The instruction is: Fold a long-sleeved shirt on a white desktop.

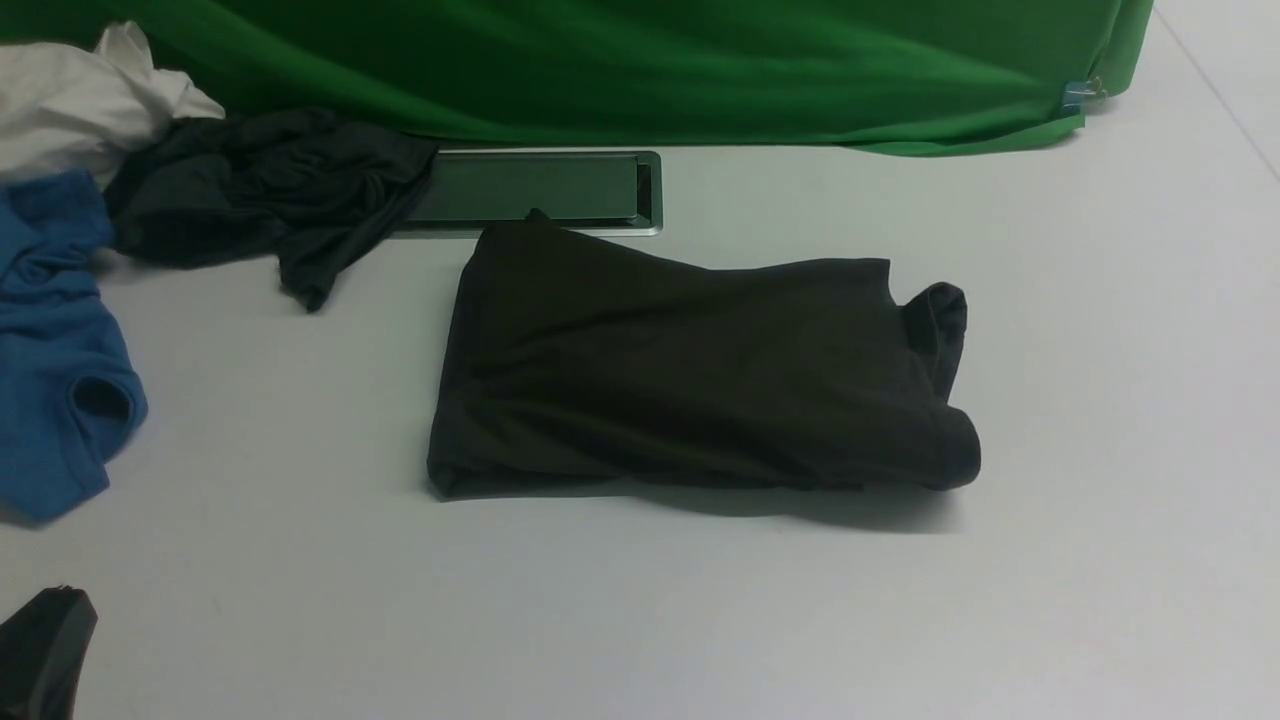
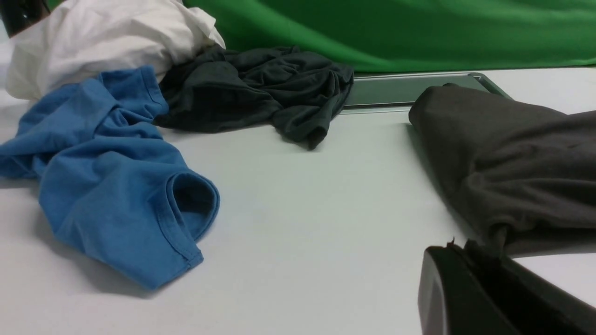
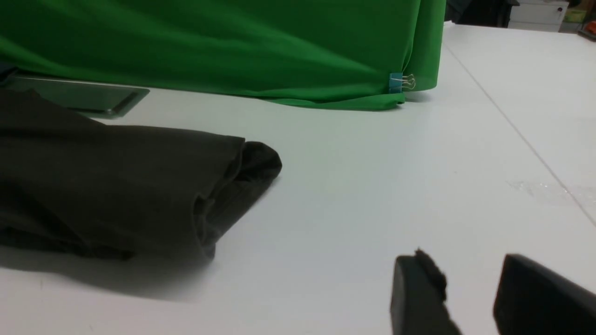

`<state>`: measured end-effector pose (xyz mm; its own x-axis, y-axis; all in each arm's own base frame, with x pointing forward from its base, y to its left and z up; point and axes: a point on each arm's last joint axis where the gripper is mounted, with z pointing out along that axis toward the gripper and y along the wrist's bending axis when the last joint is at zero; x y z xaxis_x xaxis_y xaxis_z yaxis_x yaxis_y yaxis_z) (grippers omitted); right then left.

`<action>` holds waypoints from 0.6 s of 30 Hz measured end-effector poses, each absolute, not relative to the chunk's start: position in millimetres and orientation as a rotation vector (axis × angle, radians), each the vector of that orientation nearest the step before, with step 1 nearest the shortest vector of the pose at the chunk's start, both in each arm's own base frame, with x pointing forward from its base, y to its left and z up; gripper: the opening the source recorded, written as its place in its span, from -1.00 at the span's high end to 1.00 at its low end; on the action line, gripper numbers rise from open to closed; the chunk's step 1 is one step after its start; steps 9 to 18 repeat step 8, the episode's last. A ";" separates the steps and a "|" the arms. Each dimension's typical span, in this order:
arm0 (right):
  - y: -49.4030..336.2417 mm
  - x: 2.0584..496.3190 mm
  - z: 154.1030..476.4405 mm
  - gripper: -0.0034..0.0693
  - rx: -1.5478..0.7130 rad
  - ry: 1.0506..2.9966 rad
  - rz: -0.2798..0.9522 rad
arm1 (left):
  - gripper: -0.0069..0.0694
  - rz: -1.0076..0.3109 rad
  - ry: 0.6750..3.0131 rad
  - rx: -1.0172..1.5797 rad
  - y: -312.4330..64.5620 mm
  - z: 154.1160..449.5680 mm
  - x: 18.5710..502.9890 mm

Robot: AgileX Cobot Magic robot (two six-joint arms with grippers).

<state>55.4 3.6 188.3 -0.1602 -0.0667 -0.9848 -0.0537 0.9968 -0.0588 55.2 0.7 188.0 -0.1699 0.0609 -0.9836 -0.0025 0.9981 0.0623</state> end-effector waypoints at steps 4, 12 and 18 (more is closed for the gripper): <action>3.6 55.4 188.3 0.25 -0.090 1.732 -0.011 | 0.77 0.058 1.741 0.045 0.7 188.0 55.2; 3.6 55.4 188.3 0.25 -0.090 1.732 -0.011 | 0.77 0.061 1.741 0.049 0.7 188.0 55.2; 3.6 55.4 188.3 0.25 -0.090 1.732 -0.011 | 0.77 0.061 1.741 0.049 0.7 188.0 55.2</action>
